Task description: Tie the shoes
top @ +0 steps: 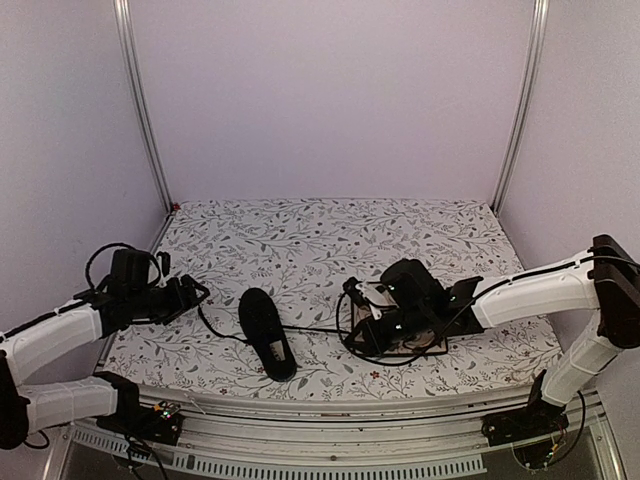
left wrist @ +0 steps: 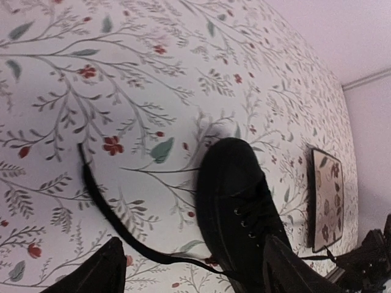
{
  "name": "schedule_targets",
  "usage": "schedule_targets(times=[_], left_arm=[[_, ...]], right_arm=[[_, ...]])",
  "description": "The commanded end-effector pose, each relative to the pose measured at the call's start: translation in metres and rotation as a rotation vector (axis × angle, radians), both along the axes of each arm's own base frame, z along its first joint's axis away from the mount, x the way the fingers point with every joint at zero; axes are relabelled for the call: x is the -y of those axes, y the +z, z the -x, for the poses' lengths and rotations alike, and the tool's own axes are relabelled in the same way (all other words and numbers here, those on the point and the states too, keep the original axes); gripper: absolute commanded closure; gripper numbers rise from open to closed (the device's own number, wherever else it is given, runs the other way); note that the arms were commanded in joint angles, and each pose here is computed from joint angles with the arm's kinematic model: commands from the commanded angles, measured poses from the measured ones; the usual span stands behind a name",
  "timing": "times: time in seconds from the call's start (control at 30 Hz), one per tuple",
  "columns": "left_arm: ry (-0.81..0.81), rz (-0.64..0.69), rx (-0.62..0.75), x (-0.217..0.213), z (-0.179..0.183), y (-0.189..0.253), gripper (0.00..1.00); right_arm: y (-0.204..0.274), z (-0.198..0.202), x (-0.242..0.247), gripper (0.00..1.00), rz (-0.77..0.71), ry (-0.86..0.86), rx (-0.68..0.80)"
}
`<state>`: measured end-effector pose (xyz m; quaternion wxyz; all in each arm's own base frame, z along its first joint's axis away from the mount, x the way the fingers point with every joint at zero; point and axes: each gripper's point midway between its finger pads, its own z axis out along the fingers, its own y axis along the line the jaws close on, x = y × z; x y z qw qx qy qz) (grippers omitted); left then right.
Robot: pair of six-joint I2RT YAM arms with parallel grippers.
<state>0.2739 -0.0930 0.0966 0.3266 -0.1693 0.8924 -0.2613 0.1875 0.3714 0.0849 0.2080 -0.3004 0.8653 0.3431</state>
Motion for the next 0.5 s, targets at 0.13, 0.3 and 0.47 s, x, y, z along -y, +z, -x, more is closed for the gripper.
schedule_targets(times=[0.13,0.3,0.47], left_arm=[[-0.552,-0.053,0.113,0.116,0.037,0.004,0.35],[-0.646,-0.093,0.116,0.132,0.057,-0.017,0.41],[-0.667,-0.152,0.114,0.13,0.062,-0.033,0.44]], right_arm=[[0.012,-0.009,-0.013,0.98,-0.039,-0.009,0.011],[0.016,-0.011,-0.018,0.98,-0.071,-0.019,0.007],[0.019,-0.011,-0.024,0.98,-0.096,-0.009,-0.003]])
